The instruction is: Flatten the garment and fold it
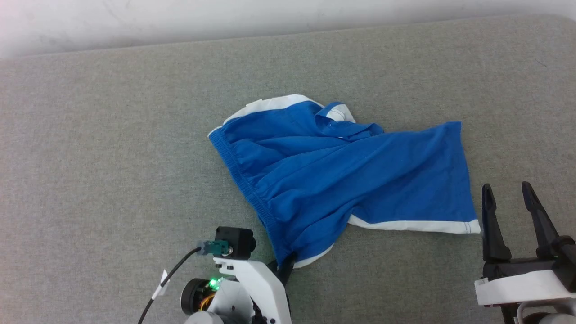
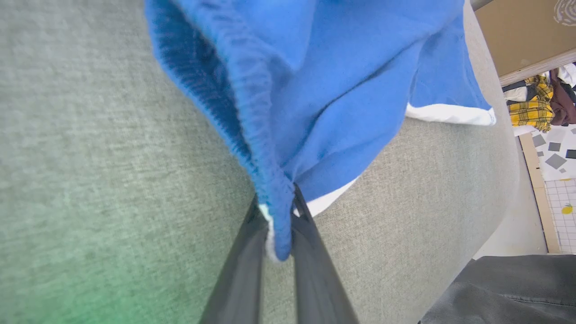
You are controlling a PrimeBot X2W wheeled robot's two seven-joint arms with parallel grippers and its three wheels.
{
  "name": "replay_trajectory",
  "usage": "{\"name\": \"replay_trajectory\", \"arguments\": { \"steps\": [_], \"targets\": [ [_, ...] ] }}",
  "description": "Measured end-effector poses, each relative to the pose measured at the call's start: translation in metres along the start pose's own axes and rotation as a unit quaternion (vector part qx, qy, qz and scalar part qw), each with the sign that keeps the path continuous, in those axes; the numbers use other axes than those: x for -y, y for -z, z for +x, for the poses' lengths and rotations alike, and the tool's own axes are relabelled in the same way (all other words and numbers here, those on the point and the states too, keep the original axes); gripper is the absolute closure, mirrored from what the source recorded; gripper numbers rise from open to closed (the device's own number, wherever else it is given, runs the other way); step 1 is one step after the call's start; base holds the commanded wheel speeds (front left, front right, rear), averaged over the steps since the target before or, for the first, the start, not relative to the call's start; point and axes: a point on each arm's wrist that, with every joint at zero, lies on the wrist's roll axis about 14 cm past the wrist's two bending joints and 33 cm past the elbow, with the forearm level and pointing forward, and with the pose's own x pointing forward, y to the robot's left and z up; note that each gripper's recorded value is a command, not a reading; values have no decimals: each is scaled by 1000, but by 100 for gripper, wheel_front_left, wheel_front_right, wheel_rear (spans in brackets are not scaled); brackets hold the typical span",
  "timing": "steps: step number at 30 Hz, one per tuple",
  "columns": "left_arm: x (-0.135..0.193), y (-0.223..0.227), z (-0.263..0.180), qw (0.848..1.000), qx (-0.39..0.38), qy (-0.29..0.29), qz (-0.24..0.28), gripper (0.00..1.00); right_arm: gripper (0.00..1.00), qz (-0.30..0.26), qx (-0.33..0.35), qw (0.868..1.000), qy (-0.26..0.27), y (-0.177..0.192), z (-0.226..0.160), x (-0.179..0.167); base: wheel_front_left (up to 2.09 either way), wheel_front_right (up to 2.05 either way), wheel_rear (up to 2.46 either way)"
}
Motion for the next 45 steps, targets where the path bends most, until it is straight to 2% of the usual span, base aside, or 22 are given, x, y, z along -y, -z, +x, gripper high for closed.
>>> {"name": "replay_trajectory", "arguments": {
  "steps": [6, 12, 15, 17, 21, 24, 30, 35, 38, 39, 41, 45],
  "targets": [
    [-6, -15, -4, 999, 43, -9, -8, 100, 0, 3, 2, 1000, -4, -1, 1, -3, 0, 0, 0],
    [-43, -50, -28, 990, 122, -72, -22, 100, 0, -1, 7, 1000, -17, -5, 5, -11, 0, 0, 0],
    [-60, -52, -43, 983, 148, -103, -43, 100, 0, 1, -17, 1000, -23, 2, 6, -15, 0, 0, 0],
    [-67, -48, -51, 980, 154, -116, -53, 100, 0, 13, -56, 998, -30, 16, 3, -21, 0, 0, 0],
    [-70, -40, -56, 978, 154, -119, -72, 100, 0, 25, -165, 985, -53, 53, -13, -37, 0, 0, 0],
    [-65, -38, -54, 979, 153, -112, -78, 100, 0, 31, -215, 974, -61, 69, -21, -43, 0, 0, 0],
    [-59, -39, -49, 980, 153, -101, -77, 100, 0, 30, -259, 962, -75, 81, -25, -51, 0, 0, 0],
    [-59, -38, -45, 981, 150, -101, -77, 100, 0, 29, -310, 946, -87, 100, -36, -60, 0, 0, 0],
    [-59, -40, -43, 981, 151, -100, -76, 100, 0, 29, -317, 944, -90, 104, -35, -62, 0, 0, 0],
    [-59, -40, -43, 980, 151, -101, -76, 100, 46, 28, -319, 943, -92, 105, -34, -63, 0, 0, 0],
    [-60, -39, -42, 981, 149, -101, -76, 100, 100, 31, -320, 942, -93, 106, -31, -64, 0, 0, 0],
    [-60, -37, -43, 981, 147, -102, -78, 100, 100, 50, -324, 940, -94, 107, -28, -67, 0, 0, 0]
  ]
}}
